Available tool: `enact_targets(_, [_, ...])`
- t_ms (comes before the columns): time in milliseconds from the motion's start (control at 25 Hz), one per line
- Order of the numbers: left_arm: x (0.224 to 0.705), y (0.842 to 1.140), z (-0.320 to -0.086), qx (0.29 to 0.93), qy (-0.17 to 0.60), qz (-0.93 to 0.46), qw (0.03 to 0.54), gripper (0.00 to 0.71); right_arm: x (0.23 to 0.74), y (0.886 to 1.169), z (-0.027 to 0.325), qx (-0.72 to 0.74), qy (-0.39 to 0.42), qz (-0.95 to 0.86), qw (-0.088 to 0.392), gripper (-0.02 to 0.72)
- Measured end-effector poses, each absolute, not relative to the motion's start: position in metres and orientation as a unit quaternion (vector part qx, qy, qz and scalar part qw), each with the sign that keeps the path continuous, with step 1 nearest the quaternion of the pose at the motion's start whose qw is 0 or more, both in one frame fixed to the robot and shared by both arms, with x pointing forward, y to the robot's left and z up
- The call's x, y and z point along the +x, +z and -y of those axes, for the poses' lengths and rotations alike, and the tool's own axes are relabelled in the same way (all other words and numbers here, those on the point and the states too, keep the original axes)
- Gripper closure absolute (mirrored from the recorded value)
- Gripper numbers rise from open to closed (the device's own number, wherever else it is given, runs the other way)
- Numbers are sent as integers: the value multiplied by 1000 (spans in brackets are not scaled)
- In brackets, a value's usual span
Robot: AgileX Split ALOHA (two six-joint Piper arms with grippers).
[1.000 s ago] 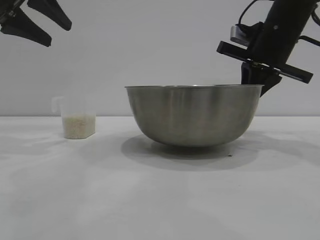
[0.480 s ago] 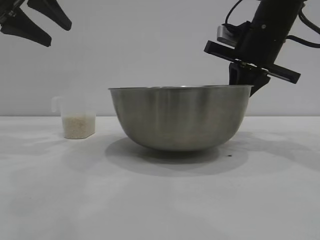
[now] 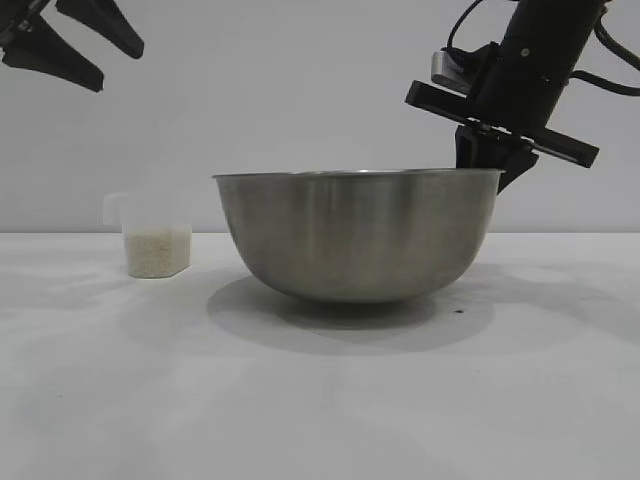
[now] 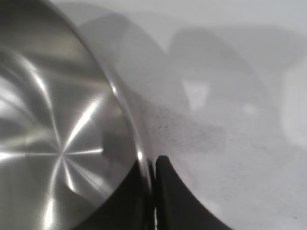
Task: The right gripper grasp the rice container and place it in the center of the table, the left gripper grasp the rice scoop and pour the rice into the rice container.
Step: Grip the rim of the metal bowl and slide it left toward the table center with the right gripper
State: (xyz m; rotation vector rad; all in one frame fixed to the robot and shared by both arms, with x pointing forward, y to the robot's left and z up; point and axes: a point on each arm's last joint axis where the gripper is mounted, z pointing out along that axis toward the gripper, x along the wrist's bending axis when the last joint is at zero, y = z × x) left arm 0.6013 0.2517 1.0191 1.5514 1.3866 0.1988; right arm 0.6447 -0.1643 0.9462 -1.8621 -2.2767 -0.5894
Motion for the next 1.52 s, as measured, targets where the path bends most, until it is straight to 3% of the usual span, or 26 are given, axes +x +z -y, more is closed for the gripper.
enact_targets(560, [601, 1019, -252, 641, 82, -574, 502, 326, 647, 939, 162, -625, -198, 751, 79, 703])
enact_targets(600, [601, 1019, -252, 641, 82, -574, 502, 326, 647, 939, 162, -626, -199, 750, 80, 641])
enact_targets(680, [601, 1019, -252, 641, 82, -574, 502, 326, 647, 939, 162, -626, -199, 750, 80, 641])
enact_targets(1000, [601, 1019, -252, 641, 82, -574, 502, 326, 647, 939, 162, -626, -198, 750, 83, 338])
enact_targets(1520, [601, 1019, -252, 641, 82, -574, 502, 326, 644, 945, 164, -619, -191, 757, 81, 342])
